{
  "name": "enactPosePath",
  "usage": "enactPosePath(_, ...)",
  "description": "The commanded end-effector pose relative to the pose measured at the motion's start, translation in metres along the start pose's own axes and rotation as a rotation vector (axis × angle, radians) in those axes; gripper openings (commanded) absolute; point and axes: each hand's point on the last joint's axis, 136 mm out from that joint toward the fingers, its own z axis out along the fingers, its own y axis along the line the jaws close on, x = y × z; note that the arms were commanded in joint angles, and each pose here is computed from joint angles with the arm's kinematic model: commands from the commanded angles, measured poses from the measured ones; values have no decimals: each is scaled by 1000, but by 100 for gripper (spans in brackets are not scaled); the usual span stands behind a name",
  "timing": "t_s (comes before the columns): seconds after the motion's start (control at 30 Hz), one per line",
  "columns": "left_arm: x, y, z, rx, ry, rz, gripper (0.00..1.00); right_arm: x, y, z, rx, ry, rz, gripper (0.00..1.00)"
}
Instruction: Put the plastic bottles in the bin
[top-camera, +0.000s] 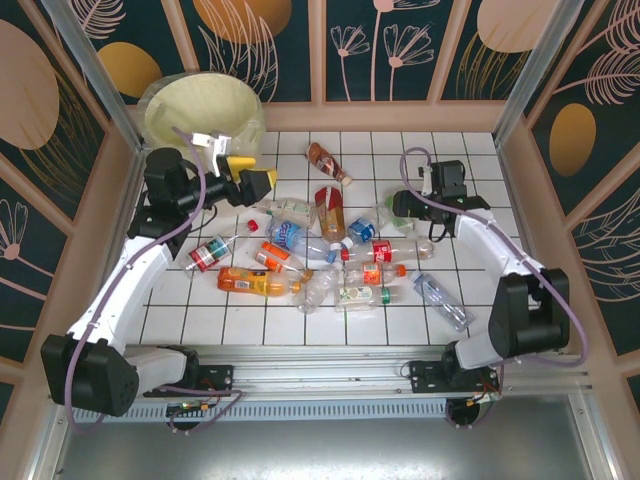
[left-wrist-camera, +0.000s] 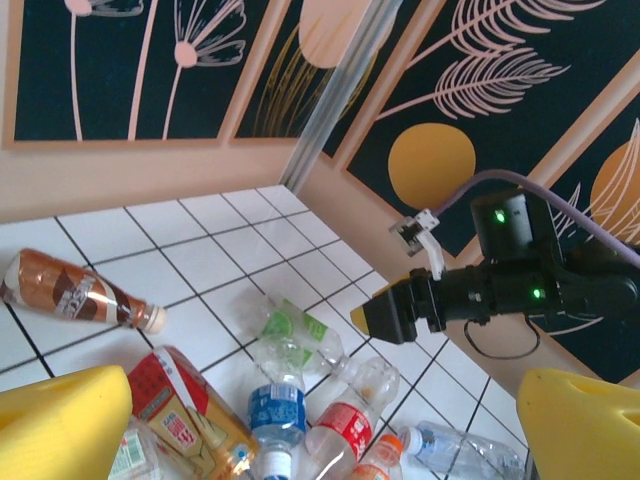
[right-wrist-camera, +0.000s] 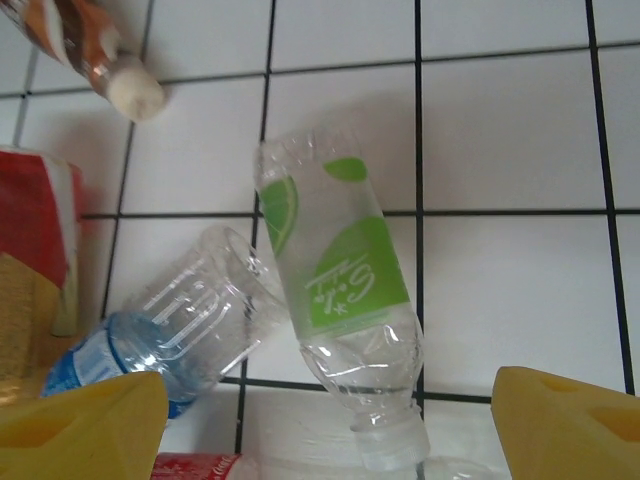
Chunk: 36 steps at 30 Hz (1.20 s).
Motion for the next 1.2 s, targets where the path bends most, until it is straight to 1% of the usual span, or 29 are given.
enactPosePath(0.0, 0, -4, -5, -7, -22, 52, 99, 17, -9, 3, 56, 114, -52, 84)
enactPosePath(0.13, -1, -6, -6, -3, -27, 41, 99, 27, -16, 17, 76, 180, -66, 84)
enactPosePath(0.23, -2, -5, -10, -25, -34, 58, 99, 34, -18, 26, 81, 220, -72, 79)
enactPosePath(0.33, -2, -6, -11, -28, -35, 62, 99, 39, -16, 29, 66, 236, -76, 74)
enactPosePath(0.63, 2, -1, -8, -37, -24, 50, 99, 58, -24, 37, 97, 291, -74, 68)
enactPosePath(1.17, 0, -1, -11, -52, -27, 62, 98, 81, -21, 66, 114, 363, -94, 60)
